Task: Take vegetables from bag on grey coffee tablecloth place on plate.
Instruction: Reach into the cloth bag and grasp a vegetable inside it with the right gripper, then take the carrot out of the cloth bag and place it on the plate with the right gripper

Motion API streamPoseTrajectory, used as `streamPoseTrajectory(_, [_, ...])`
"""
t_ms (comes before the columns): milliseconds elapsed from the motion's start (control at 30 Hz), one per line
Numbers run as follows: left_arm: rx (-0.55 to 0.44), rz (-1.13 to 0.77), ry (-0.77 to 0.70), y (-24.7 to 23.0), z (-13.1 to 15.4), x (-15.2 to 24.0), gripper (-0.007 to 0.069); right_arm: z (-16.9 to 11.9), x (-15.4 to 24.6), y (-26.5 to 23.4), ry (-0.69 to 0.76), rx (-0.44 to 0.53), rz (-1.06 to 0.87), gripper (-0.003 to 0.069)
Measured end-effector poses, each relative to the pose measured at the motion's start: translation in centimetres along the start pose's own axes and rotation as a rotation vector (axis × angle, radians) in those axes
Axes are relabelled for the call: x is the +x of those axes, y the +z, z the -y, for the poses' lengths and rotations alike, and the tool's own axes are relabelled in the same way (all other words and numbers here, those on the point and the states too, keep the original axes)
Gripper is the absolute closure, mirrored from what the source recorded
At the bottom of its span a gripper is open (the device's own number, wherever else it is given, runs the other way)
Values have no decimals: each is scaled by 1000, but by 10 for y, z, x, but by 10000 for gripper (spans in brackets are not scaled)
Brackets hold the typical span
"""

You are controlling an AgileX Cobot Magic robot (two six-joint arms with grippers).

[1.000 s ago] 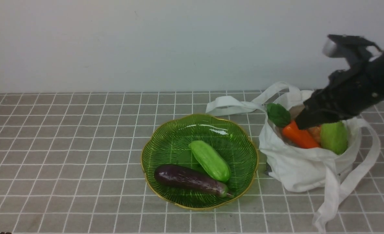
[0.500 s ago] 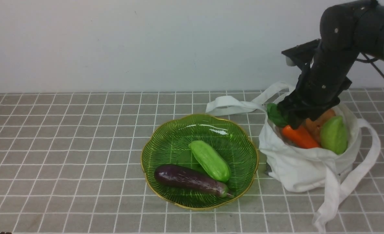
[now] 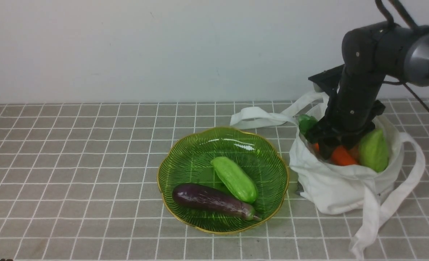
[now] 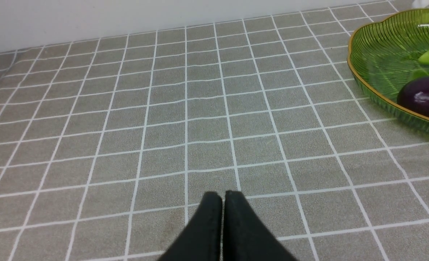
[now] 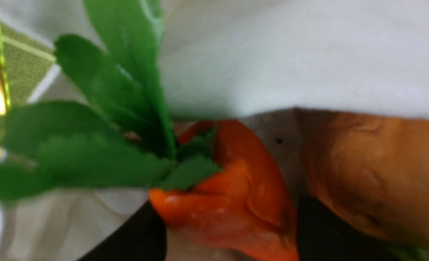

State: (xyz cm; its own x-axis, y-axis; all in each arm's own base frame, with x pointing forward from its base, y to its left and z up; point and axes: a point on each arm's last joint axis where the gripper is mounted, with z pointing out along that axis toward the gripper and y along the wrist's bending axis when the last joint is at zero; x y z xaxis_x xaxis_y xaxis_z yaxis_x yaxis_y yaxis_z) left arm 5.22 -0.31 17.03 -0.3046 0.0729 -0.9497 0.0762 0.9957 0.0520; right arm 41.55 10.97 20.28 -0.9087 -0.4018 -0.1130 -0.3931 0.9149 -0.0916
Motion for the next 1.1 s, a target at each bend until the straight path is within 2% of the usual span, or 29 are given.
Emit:
streamPoseTrajectory(167, [0, 0, 0, 0, 0, 0, 633, 0, -3, 4, -2, 4, 16, 83])
streamPoseTrajectory(300, [0, 0, 0, 0, 0, 0, 633, 0, -4, 14, -23, 0, -2, 83])
streamPoseTrajectory(367, [0, 0, 0, 0, 0, 0, 633, -1, -4, 19, -33, -3, -16, 103])
streamPoseTrajectory(400, [0, 0, 0, 0, 0, 0, 633, -1, -3, 26, -42, -6, -36, 160])
streamPoseTrajectory(433, [0, 0, 0, 0, 0, 0, 633, -2, -3, 26, -43, -7, -39, 169])
streamPoseTrajectory(467, [0, 0, 0, 0, 0, 0, 633, -2, -3, 28, -49, -8, -46, 268])
streamPoseTrajectory(533, [0, 0, 0, 0, 0, 0, 633, -1, -5, 25, -63, -3, -42, 377])
streamPoseTrajectory(633, [0, 0, 0, 0, 0, 0, 633, 1, -11, 14, -68, 6, -5, 372])
streamPoseTrajectory(800, [0, 0, 0, 0, 0, 0, 633, 7, -19, -60, -36, 28, 198, 372])
streamPoseTrajectory(833, [0, 0, 0, 0, 0, 0, 633, 8, -16, -90, -21, 36, 271, 372])
streamPoseTrajectory(867, [0, 0, 0, 0, 0, 0, 633, 9, -16, -91, -20, 37, 273, 372])
streamPoseTrajectory(900, [0, 0, 0, 0, 0, 0, 633, 10, -8, -123, 11, 42, 346, 372])
streamPoseTrajectory(1000, [0, 0, 0, 0, 0, 0, 633, 9, 4, -152, 63, 25, 407, 372])
streamPoseTrajectory(1067, [0, 0, 0, 0, 0, 0, 633, 4, 13, -172, 111, -36, 449, 372])
streamPoseTrajectory(1100, [0, 0, 0, 0, 0, 0, 633, -4, 17, -183, 133, -117, 477, 372])
